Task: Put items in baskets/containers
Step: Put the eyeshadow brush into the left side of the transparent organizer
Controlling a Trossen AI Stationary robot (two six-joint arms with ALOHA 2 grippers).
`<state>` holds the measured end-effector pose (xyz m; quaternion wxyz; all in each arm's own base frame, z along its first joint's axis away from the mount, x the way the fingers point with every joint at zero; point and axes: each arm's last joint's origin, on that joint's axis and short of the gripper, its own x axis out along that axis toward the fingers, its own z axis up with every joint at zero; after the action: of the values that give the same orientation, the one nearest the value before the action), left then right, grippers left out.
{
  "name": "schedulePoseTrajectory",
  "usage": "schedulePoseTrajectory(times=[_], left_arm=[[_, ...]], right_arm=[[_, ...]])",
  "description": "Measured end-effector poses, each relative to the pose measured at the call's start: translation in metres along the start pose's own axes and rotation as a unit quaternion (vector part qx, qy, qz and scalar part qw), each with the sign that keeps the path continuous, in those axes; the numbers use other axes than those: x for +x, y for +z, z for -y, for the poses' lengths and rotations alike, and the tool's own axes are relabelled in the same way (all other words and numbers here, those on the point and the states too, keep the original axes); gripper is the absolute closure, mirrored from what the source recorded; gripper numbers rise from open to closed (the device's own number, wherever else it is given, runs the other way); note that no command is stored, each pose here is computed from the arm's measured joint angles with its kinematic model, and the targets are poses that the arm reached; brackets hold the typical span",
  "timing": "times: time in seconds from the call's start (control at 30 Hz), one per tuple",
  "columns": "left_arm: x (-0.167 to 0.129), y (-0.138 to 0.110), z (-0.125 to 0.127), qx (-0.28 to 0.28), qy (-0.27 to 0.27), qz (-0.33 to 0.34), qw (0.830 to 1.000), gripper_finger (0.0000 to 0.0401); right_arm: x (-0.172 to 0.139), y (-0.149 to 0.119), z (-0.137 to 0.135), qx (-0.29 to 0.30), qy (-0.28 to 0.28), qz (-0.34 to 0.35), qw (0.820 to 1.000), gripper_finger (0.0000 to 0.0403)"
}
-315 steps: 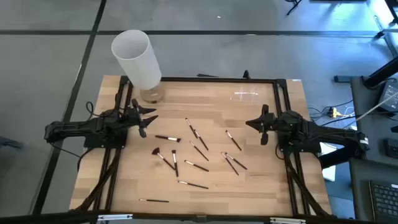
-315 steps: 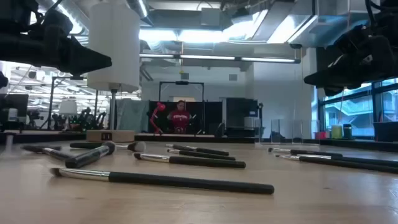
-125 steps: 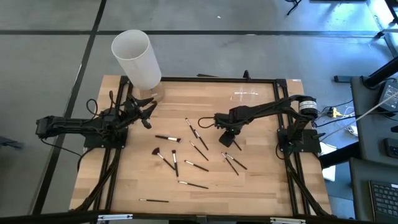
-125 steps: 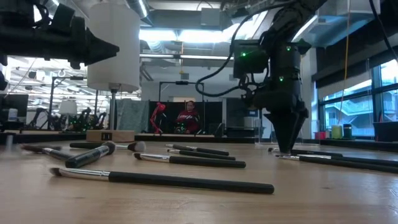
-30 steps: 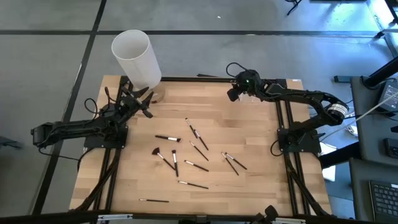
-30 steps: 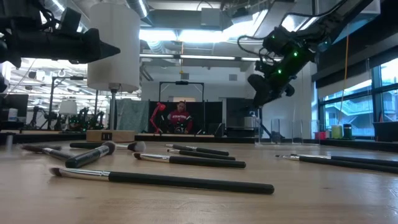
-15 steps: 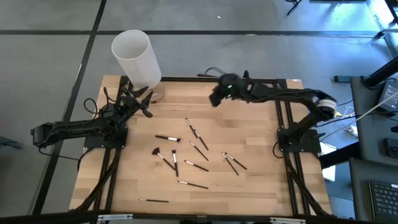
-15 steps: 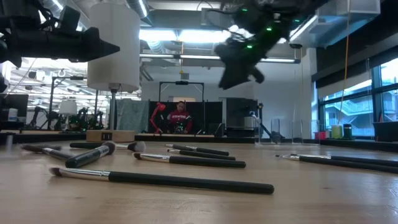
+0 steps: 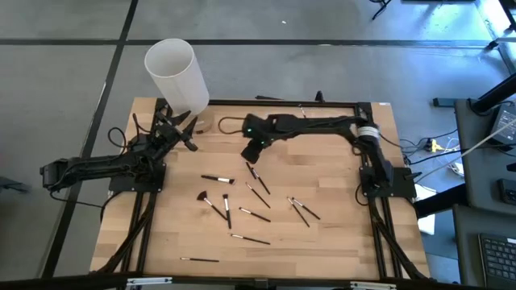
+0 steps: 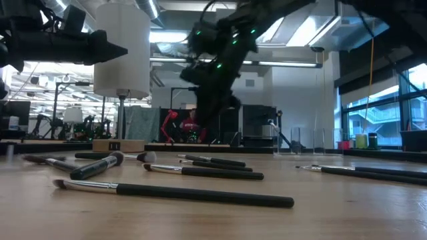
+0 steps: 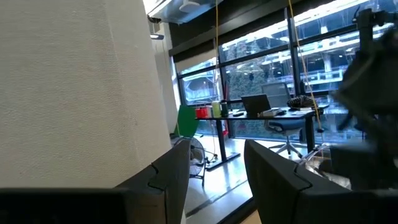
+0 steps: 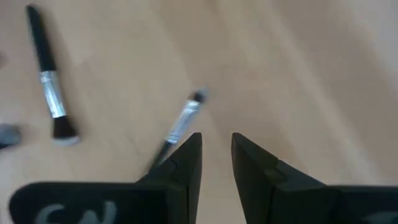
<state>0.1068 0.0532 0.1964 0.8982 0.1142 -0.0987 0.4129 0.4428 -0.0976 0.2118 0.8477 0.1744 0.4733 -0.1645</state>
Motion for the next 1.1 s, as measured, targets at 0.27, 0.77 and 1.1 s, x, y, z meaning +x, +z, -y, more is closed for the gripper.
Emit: schedulePoseTrajectory(times=[0.27,0.77,1.1], left_arm=[[0.000,0.000,0.000,0.001,-0.001,0.000,1.000,0.0253],[0.000,0.000,0.000,0.001,-0.001,0.000,1.000,0.0253],[0.000,0.000,0.000,0.001,-0.001,0.000,1.000,0.0253]], right_arm=[[0.034,0.002,-0.012,-0.010,0.027,-0.031,0.999,0.0316],[0.040,-0.005,-0.027,-0.005,-0.019,-0.019,1.000,0.0248],[0.061,-0.015,-0.033,-0.011,-0.038,-0.032,0.999,0.0279]])
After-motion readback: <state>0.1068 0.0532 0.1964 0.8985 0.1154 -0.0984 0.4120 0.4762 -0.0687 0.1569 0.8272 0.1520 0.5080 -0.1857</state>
